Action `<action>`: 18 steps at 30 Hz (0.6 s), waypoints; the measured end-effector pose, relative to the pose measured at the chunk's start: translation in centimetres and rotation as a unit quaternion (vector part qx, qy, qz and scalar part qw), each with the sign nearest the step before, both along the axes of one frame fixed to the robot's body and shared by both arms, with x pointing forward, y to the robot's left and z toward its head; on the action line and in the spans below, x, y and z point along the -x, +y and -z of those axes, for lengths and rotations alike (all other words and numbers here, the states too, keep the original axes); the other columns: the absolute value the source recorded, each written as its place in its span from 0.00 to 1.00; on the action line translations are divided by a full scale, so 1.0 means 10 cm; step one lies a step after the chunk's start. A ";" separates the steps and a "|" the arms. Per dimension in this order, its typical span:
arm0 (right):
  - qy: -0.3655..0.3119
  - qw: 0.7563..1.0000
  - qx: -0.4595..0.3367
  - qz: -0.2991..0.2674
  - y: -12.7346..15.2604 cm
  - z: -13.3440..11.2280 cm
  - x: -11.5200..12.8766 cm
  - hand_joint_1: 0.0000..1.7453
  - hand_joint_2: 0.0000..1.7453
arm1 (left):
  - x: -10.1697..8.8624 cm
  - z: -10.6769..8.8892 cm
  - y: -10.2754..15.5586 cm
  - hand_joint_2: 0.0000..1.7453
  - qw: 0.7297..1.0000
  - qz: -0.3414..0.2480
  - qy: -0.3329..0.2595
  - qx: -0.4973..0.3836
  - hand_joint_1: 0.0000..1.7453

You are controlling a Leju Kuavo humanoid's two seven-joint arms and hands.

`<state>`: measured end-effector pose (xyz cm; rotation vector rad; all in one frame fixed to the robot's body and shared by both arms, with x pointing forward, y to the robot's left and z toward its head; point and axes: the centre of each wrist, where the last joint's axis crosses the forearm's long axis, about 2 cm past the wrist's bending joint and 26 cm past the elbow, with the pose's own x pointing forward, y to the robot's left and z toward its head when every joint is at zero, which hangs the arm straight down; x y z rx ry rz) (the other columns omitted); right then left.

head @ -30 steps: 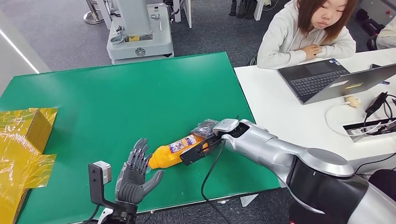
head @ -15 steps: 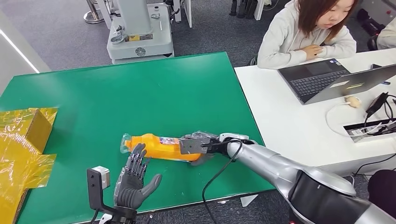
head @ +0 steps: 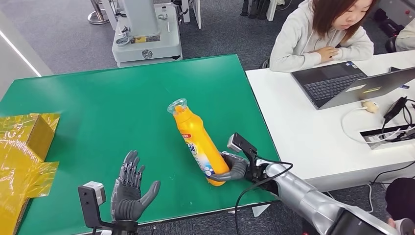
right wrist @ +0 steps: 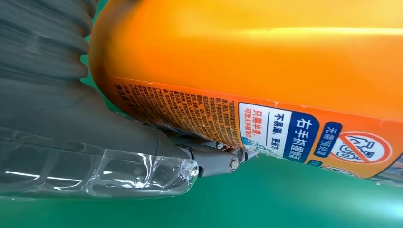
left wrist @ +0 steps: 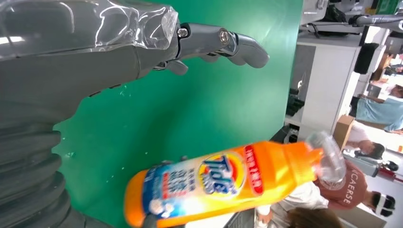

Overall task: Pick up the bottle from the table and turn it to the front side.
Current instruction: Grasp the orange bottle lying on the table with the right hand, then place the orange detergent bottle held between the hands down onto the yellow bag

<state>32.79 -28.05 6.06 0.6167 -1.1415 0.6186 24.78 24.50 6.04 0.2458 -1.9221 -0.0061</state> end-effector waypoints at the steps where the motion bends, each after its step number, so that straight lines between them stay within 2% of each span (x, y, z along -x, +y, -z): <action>1: 0.003 1.000 -0.004 0.005 0.01 0.04 0.06 1.00 1.00 | 0.00 0.00 0.00 1.00 1.000 -0.001 0.000 0.000 0.00; 4: -0.008 1.000 -0.008 0.027 0.05 0.12 0.23 1.00 1.00 | 0.00 0.00 0.00 1.00 1.000 0.010 0.014 0.020 0.00; 9: -0.059 0.997 -0.019 0.047 0.15 0.15 0.45 1.00 1.00 | -0.02 -0.01 -0.07 1.00 0.994 0.072 0.046 0.067 0.00; 16: -0.076 0.996 -0.029 0.048 0.18 0.10 0.46 1.00 1.00 | -0.04 -0.03 -0.11 1.00 0.992 0.091 0.048 0.072 0.00; 18: -0.102 0.993 -0.042 0.037 0.21 0.02 0.44 1.00 1.00 | -0.12 -0.08 -0.15 1.00 0.985 0.131 0.055 0.093 0.00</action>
